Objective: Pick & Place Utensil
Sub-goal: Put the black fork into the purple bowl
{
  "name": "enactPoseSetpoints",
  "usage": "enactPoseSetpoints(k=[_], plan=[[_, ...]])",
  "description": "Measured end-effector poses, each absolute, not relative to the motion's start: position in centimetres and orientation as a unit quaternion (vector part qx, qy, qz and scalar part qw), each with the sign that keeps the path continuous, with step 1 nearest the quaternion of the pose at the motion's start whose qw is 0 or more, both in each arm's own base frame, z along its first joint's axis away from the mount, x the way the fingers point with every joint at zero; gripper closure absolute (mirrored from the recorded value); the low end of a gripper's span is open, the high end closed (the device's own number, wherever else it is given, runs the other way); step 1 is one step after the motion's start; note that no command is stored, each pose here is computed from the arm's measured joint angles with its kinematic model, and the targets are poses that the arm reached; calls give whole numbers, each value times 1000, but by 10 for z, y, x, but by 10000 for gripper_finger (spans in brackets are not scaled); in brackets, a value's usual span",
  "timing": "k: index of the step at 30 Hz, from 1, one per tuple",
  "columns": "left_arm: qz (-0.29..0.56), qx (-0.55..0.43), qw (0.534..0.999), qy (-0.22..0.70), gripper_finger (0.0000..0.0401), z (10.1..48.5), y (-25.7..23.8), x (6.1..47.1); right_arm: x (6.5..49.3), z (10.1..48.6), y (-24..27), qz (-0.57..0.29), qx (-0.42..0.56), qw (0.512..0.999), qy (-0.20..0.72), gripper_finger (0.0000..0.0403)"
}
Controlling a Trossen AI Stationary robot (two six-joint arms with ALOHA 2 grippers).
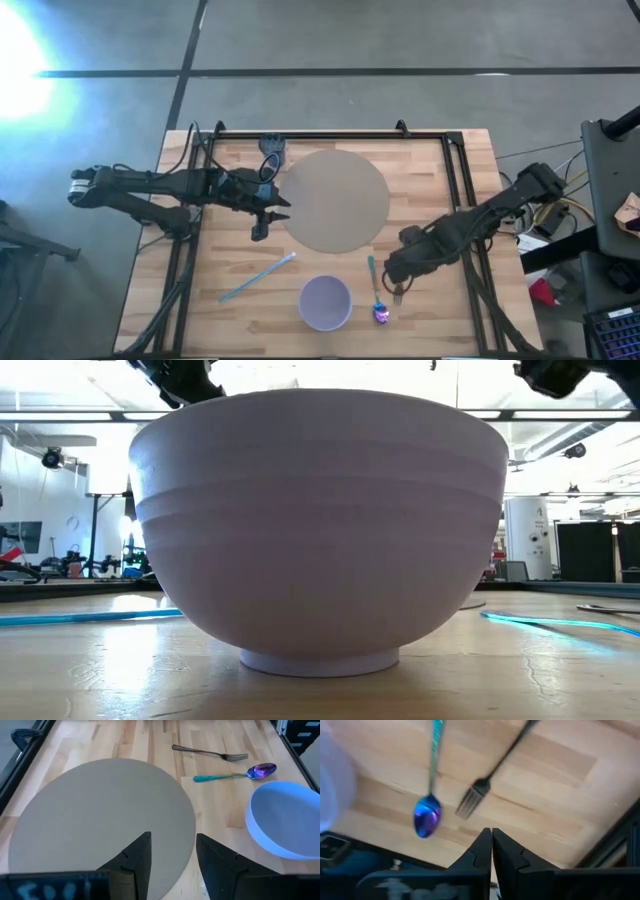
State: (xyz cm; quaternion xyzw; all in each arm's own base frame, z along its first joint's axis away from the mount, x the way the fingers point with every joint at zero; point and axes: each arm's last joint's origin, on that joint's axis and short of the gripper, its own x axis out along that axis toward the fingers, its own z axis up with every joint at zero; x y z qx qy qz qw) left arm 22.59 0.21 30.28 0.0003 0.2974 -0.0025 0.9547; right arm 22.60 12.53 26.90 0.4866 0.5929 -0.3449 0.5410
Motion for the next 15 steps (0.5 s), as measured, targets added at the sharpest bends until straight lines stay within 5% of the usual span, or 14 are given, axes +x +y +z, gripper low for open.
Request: enactPoseSetpoints(k=[15], plan=[[-5, 8, 951, 310, 254, 297, 2, 225, 243, 234, 136, -399, 447, 528, 602, 272]])
